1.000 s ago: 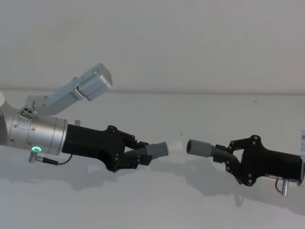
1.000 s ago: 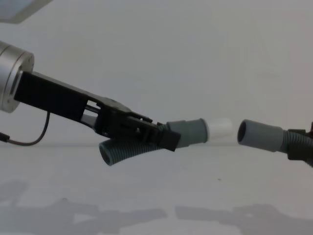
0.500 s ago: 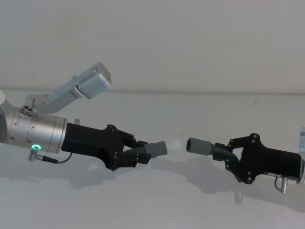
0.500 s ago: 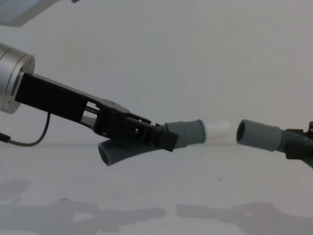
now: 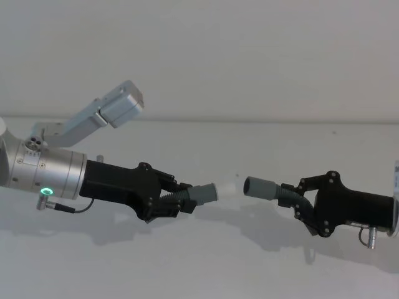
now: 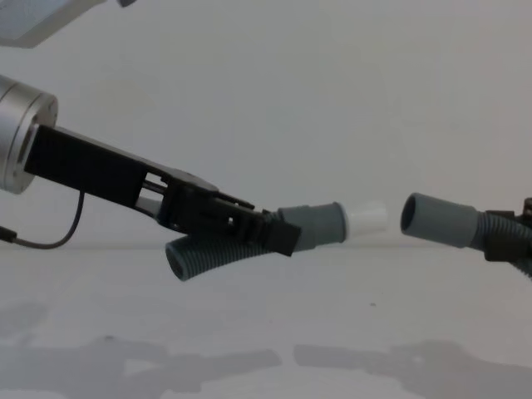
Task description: Use both hands to pick up one end of the pipe from the table, align the ends, and insert them.
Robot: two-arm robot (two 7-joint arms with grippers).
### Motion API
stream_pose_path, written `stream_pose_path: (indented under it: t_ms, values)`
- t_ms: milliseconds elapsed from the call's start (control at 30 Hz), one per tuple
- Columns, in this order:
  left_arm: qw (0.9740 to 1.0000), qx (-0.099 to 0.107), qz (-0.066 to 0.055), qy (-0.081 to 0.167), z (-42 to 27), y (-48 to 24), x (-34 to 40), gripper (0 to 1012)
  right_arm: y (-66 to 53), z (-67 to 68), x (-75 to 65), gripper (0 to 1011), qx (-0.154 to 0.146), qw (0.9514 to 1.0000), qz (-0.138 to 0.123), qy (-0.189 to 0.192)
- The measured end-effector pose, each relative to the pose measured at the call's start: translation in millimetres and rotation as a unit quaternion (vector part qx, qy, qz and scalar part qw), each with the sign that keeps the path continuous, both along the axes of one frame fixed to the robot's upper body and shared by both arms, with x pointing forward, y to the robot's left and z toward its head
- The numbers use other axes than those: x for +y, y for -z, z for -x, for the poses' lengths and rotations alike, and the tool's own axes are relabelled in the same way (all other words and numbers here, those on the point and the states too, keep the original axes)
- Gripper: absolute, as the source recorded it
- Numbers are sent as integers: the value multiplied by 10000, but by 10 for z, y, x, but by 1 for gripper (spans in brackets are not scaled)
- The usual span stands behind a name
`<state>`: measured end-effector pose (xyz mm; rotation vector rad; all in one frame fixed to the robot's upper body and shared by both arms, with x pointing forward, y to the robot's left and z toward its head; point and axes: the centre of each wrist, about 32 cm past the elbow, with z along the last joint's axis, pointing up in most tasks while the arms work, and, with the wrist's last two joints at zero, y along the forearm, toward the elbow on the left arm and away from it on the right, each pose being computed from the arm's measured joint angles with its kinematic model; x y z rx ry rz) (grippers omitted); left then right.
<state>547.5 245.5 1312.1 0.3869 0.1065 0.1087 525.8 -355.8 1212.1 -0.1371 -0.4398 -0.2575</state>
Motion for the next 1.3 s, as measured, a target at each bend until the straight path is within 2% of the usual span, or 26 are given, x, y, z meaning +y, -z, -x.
stream_pose_path:
  t_ms: [867,1300]
  values:
    - [9999,85,22,-94,56,21,42,342,15,-48,95,156,29,9998,-25,-200]
    - [9999,128,22,-90,63,37,44,342,23,-50,130,155,0,9997,-18,-232]
